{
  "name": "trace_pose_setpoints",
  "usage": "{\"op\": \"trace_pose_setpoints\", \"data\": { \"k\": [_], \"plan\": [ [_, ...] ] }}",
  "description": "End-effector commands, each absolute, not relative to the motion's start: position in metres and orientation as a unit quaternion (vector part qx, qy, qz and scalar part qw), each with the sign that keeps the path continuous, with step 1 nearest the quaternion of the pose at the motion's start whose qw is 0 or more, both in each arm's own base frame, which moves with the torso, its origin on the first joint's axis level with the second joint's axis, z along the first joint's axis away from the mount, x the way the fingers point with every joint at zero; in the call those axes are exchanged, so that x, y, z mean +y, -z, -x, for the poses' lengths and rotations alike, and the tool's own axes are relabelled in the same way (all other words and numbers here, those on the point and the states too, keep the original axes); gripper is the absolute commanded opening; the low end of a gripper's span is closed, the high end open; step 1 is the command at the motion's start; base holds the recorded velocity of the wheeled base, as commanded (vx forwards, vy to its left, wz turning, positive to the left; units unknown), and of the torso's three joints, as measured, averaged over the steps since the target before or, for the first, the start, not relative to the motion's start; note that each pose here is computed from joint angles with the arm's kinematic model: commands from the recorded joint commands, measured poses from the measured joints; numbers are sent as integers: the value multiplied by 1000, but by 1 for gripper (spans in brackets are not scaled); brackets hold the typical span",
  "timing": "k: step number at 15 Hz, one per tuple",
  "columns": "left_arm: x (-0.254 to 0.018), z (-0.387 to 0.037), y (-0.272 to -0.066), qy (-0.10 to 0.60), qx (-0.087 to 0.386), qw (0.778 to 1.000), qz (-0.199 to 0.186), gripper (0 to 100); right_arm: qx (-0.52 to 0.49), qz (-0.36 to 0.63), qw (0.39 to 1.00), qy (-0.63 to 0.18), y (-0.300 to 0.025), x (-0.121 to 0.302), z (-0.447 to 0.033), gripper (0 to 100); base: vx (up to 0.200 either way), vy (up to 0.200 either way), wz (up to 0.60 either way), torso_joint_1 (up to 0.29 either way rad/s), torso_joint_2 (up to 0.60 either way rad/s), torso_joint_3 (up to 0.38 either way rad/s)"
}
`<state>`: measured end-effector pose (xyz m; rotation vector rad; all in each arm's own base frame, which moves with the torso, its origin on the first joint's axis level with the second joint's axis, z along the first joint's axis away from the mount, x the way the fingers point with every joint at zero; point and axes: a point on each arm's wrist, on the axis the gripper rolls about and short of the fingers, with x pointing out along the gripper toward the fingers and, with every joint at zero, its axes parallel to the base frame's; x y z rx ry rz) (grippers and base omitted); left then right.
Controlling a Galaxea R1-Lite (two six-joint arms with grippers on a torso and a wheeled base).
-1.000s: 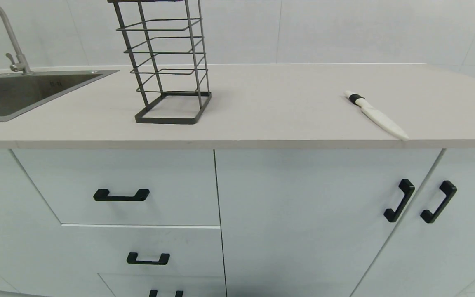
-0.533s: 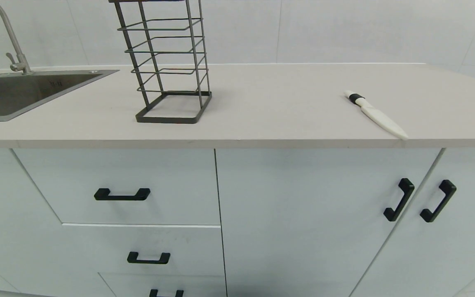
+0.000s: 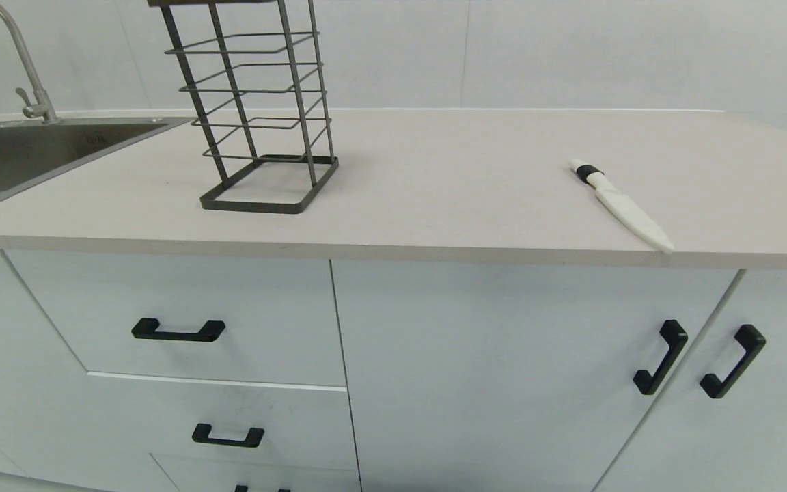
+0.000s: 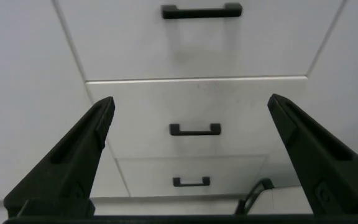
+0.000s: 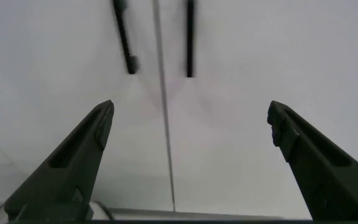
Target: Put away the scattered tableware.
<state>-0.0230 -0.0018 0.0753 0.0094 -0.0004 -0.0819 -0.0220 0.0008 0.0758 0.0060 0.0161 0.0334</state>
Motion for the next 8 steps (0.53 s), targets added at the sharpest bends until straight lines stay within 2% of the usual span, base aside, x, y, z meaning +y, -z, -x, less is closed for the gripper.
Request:
{"op": "trace_pose_setpoints", "data": {
  "k": [1, 6, 8],
  "plan": [
    [-2, 23, -75, 41, 0, 999, -5, 100, 10, -3, 1000, -17, -75, 1, 22, 100, 0, 0, 0, 0, 0, 0],
    [-2, 23, -75, 41, 0, 999, -5, 100, 9, -3, 1000, -17, -76, 1, 22, 100, 0, 0, 0, 10, -16, -6],
    [-2, 23, -75, 41, 0, 999, -4, 100, 9, -3, 1000, -17, -76, 1, 22, 100, 0, 0, 0, 166, -144, -32]
  ]
}}
